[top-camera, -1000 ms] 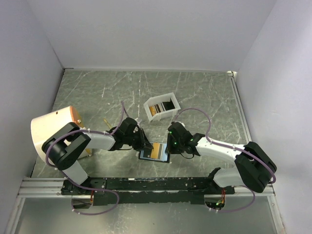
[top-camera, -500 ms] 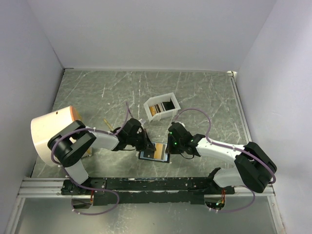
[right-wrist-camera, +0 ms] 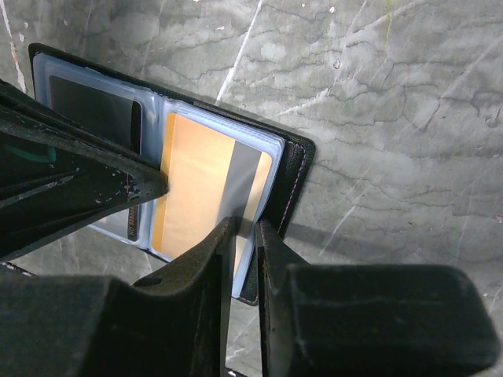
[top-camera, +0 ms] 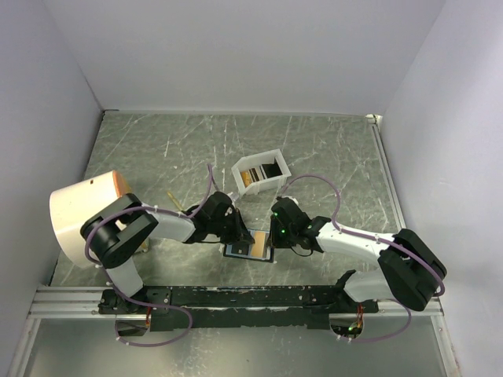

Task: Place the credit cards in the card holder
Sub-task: Insert the credit card into the card holder.

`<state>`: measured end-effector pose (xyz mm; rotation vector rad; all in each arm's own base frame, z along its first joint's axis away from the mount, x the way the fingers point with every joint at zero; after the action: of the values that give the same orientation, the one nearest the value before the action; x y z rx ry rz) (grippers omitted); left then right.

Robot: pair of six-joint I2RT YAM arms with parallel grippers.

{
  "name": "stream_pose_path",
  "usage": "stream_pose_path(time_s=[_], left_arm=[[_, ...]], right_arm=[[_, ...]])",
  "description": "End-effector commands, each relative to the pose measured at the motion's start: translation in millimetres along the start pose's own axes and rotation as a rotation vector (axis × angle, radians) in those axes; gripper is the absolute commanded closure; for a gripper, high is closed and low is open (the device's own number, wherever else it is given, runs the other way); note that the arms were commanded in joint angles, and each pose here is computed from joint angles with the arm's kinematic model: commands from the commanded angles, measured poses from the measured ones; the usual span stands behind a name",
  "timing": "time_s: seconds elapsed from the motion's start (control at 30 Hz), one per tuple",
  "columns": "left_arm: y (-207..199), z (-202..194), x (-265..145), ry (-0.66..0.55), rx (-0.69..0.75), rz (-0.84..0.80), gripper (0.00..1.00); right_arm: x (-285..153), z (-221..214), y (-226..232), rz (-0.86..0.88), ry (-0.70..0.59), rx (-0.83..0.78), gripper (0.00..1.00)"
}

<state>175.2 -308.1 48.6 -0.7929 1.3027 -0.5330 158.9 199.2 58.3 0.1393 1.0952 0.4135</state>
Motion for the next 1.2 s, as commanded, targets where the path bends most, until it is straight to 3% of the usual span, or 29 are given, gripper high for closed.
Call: stream_pose_path(time_s=[0.0,0.17,0.33,0.53,0.8,1.17], left_arm=[[-12,-3,-2,-0.019,0.019,-0.009,0.8],[-12,2,-16,-0.087,0.031,0.028,0.59],[-9,9,-30,-0.147,0.049,0.107,0.48],[6,19,-50,-0.21,0.045,0.184,0.42],[15,21,-52,-0.19,0.04,0.204,0.33],[19,26,-58,-0.224,0.048,0.255,0.33]], right_arm=[[4,2,3,0.012,-0.021,-0.001,0.84],[3,4,3,0.008,-0.022,-0.007,0.8],[5,7,7,0.032,-0.034,-0.029,0.81],[6,13,6,0.003,-0.04,-0.054,0.83],[7,14,6,-0.001,-0.034,-0.057,0.84],[7,13,6,0.003,-0.035,-0.052,0.85]])
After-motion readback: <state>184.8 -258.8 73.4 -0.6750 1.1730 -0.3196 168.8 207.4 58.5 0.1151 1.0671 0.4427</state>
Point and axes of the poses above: each gripper's point midway between its finger pads, its own x axis out along the fingers, its own y axis along the line the jaws close on, z = x × y, the point moved 5 cm from there along -x, back along the fingers, and after that the axes turned 8 degrees about -x, right-handed, at the moved point
